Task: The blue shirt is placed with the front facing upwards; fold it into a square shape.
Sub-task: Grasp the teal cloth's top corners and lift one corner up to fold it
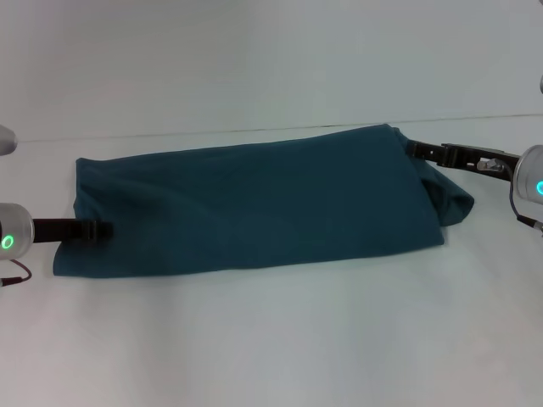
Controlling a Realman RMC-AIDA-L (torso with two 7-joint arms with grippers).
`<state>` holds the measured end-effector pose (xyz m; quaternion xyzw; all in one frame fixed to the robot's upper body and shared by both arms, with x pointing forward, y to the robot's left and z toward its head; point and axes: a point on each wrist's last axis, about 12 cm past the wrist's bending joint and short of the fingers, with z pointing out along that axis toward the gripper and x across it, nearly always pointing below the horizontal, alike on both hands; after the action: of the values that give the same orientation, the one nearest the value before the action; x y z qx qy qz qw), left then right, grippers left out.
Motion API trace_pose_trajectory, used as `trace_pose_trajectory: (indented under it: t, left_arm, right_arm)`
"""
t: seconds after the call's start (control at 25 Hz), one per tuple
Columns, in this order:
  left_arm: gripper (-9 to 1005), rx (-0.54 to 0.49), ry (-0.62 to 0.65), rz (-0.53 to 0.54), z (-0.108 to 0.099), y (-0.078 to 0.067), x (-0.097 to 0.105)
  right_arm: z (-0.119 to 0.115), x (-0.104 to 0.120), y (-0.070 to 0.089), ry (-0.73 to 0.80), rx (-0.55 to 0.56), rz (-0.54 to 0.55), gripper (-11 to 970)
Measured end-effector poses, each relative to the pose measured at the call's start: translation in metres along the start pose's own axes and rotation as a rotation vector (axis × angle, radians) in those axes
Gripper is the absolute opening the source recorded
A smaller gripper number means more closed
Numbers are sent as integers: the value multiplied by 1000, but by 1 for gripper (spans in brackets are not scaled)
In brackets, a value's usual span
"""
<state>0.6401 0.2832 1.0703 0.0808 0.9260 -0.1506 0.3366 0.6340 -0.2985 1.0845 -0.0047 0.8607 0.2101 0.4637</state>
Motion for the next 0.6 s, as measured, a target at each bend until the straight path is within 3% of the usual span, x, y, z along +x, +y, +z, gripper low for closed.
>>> trace_pose_trajectory:
  t: [0.32, 0.6]
  left_arm:
    - [226, 69, -37, -10, -5, -6, -5]
    - [83, 117, -60, -10, -10, -12, -13]
  right_arm:
    - [0, 5, 1, 16, -13, 5, 861]
    - [-4, 8, -2, 20, -20, 20, 858]
